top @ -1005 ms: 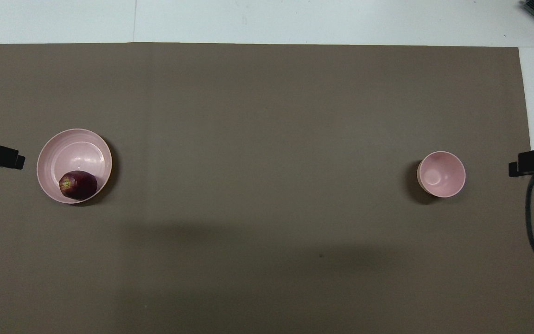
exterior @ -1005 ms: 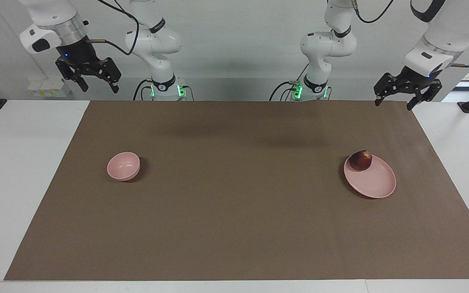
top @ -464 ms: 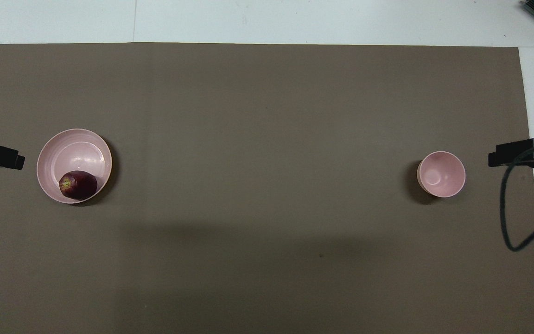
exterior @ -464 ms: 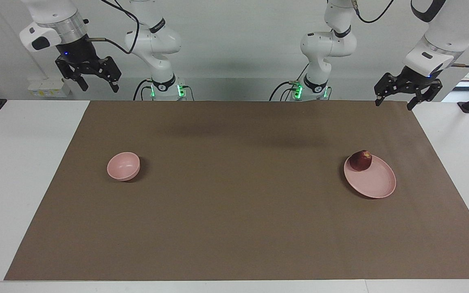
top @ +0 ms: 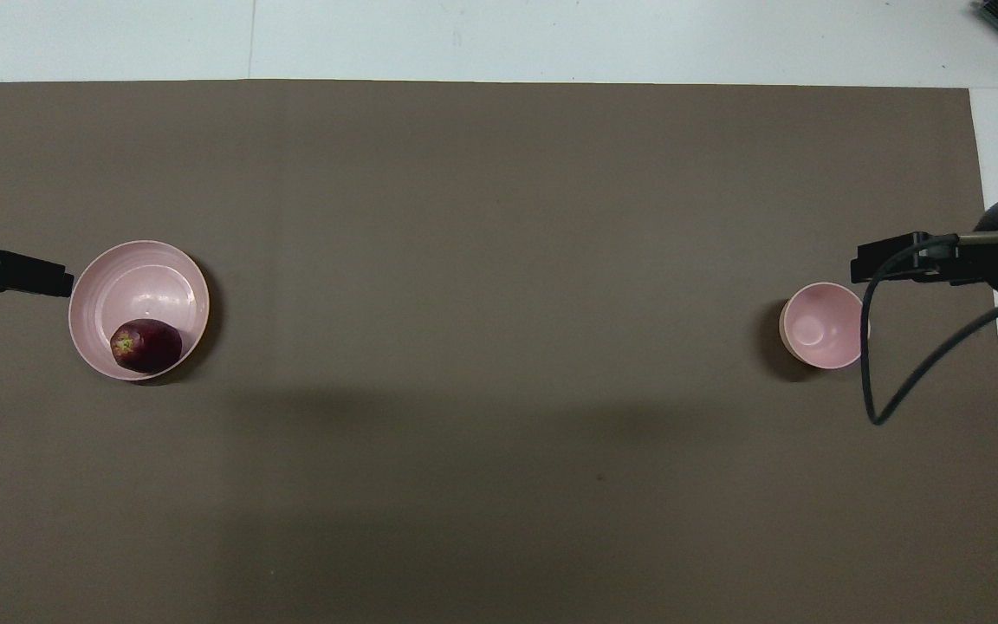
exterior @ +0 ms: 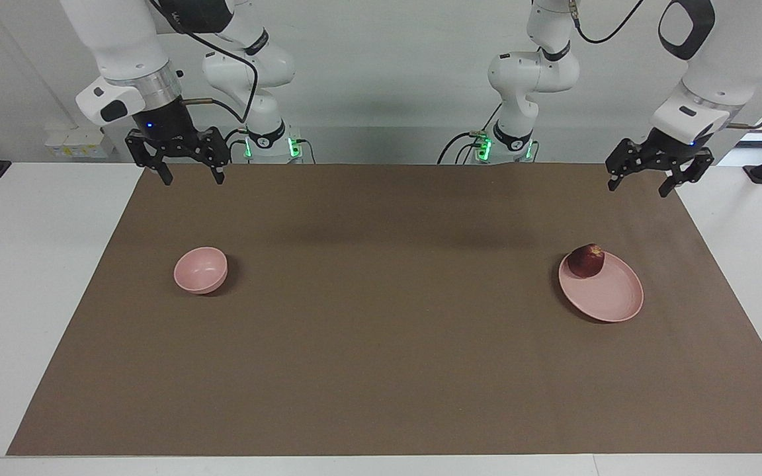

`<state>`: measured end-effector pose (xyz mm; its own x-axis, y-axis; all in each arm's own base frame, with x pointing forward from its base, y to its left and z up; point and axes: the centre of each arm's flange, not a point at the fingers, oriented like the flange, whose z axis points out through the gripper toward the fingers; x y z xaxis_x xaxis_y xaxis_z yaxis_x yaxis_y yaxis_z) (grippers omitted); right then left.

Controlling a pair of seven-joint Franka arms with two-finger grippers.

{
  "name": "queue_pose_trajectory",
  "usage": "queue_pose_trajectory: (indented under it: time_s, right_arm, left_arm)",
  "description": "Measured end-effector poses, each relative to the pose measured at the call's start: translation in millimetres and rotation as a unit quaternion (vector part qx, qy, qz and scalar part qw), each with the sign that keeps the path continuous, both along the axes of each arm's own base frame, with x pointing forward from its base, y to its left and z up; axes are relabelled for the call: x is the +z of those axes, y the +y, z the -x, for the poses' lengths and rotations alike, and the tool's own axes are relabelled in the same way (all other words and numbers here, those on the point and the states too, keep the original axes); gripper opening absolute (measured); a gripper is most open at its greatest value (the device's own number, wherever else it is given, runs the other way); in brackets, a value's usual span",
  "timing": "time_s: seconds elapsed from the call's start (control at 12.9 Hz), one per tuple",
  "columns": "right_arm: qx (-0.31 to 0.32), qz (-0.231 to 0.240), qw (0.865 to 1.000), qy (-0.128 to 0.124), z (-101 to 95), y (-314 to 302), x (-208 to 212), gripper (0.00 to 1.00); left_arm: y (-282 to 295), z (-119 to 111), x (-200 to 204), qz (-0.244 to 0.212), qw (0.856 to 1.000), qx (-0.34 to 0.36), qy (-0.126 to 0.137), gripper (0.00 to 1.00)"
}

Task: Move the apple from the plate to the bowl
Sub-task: 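Grasp the apple in the bowl with the left gripper while the right gripper advances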

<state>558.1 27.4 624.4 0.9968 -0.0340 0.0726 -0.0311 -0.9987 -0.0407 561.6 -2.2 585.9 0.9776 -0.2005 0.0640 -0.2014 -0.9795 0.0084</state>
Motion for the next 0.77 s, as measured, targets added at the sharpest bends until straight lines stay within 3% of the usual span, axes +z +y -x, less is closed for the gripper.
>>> queue_pose_trajectory:
  time_s: [0.23,0.54,0.77]
  right_arm:
    - [0.0,-0.011,1.0,0.004,-8.7,16,-18,1.0]
    - [-0.021,-0.023,0.999,-0.004,-24.4,46,-40,1.0]
    - [-0.039,-0.045,0.998,0.007,-28.5,56,-51,1.0]
  left_arm:
    - [20,-2,-48,-0.002,1.0,-0.008,-0.001,1.0]
    - [19,-1,-104,-0.004,1.0,-0.009,-0.024,1.0]
    - [18,3,-150,-0.004,1.0,-0.01,-0.01,1.0]
